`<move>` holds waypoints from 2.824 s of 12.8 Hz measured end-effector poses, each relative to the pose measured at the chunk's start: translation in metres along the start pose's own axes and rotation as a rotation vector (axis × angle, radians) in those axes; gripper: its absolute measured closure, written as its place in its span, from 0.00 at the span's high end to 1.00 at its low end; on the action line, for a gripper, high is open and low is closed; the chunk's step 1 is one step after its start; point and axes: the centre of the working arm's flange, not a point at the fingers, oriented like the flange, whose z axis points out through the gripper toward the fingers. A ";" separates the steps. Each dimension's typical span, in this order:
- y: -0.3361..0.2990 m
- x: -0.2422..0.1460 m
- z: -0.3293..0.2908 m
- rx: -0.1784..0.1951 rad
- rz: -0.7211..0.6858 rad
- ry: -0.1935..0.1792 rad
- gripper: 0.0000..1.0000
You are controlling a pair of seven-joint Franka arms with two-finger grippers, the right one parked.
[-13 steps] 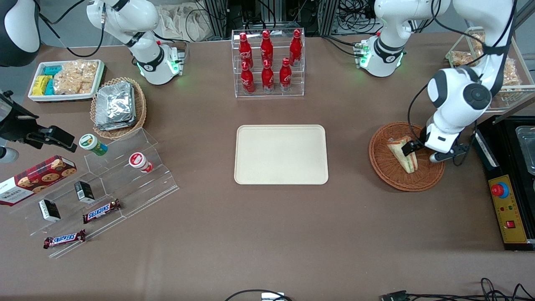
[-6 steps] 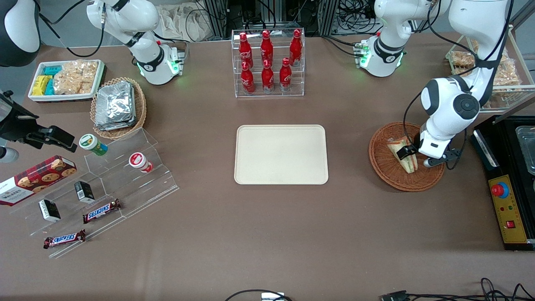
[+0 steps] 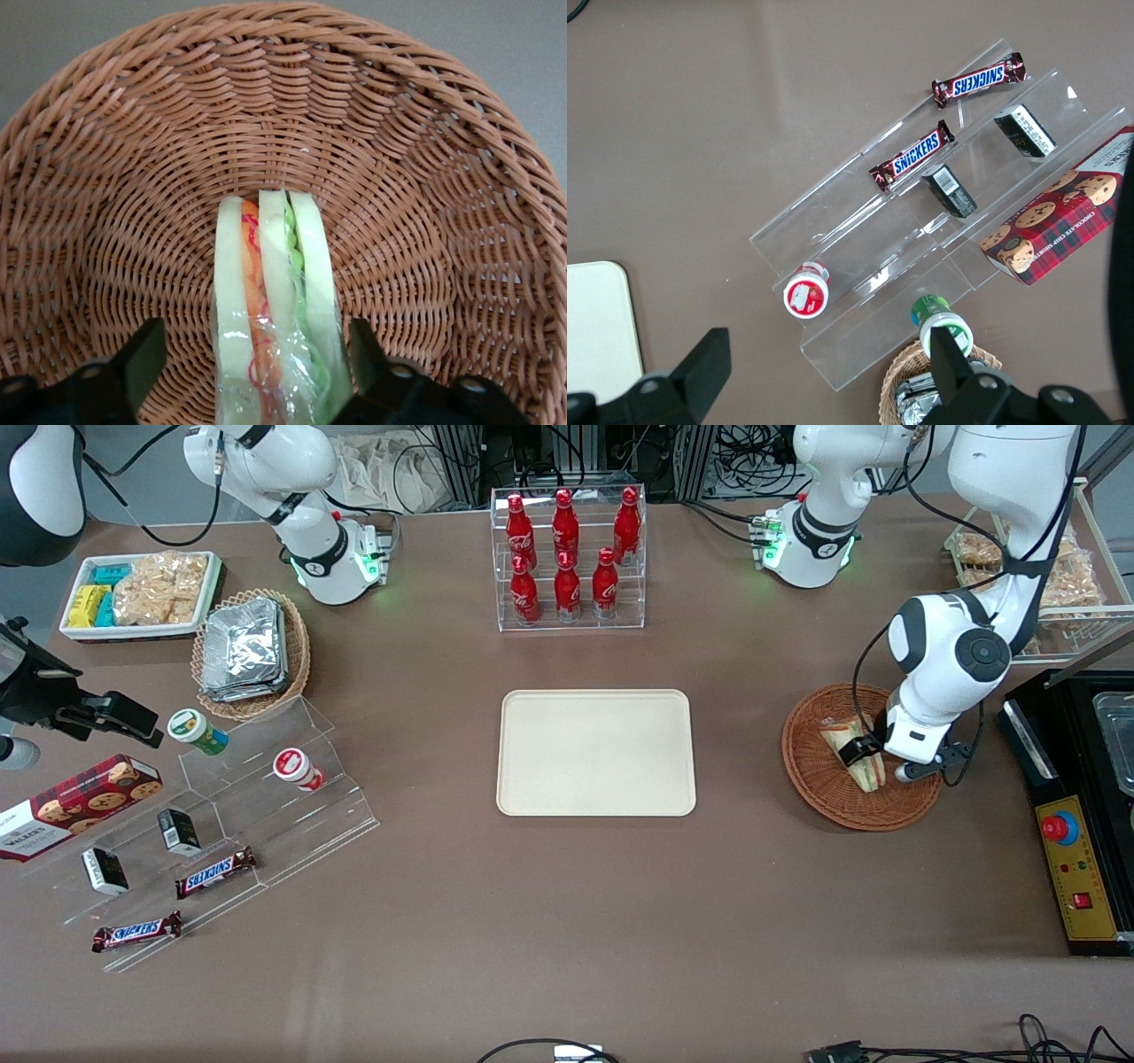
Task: Place sandwich from basket to tray
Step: 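Lower the open left gripper around the wrapped sandwich and close it, then lift the sandwich up out of the basket with the left gripper, then carry the held sandwich over the white tray with the left gripper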
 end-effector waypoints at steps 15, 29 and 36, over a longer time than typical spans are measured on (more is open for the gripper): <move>0.006 0.019 -0.275 0.065 0.061 -0.197 0.15; 0.279 -0.051 -0.311 0.086 0.172 -0.219 0.15; 0.350 -0.093 -0.177 0.040 0.344 -0.174 0.15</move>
